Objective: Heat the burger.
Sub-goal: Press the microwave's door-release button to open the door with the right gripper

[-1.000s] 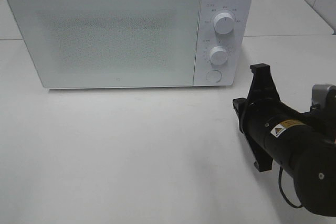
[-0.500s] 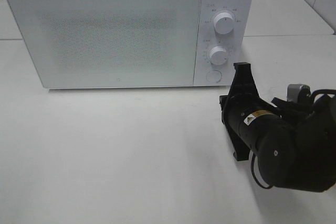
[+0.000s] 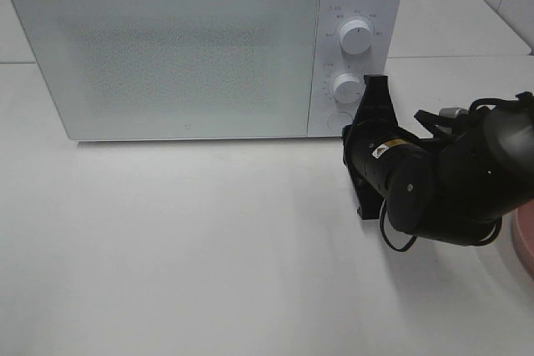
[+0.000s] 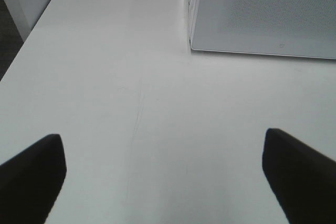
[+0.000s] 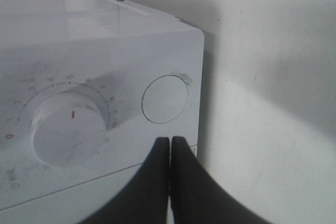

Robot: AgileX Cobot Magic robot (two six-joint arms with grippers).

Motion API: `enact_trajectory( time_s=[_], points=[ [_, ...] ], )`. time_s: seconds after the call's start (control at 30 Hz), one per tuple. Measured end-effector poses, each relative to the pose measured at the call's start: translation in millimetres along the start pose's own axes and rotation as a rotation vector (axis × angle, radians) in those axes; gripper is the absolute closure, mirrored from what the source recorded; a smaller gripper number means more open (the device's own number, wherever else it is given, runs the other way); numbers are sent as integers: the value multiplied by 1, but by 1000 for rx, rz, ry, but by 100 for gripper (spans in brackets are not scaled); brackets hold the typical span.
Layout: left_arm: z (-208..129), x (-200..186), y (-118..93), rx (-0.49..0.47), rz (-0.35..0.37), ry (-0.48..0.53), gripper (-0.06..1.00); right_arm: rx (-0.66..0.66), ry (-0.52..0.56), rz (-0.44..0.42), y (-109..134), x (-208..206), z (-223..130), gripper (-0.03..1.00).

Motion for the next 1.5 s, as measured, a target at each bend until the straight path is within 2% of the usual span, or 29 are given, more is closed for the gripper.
enact_trajectory(
  time_s=[0.37,0.67,1.5],
  points=[
    [0,0,0,0,0,0,1,25,-23,9,8,27,4,96],
    [0,0,0,0,0,0,1,10,-17,-21,-2,38,-1,96],
    [0,0,0,0,0,0,1,13,-44,32,-1,59,-2,96]
  ],
)
Point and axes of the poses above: a point on each arm's last joint axis where the gripper is mounted, x pointing out along that axis toward the gripper, y along the wrist's bending axis when the last joint is at zero, z = x × y, the point moved 2 cm from there along x, pointing out along that axis toward the gripper, and after that the axes turned 1 degree about -x, right-handed, at the moved point
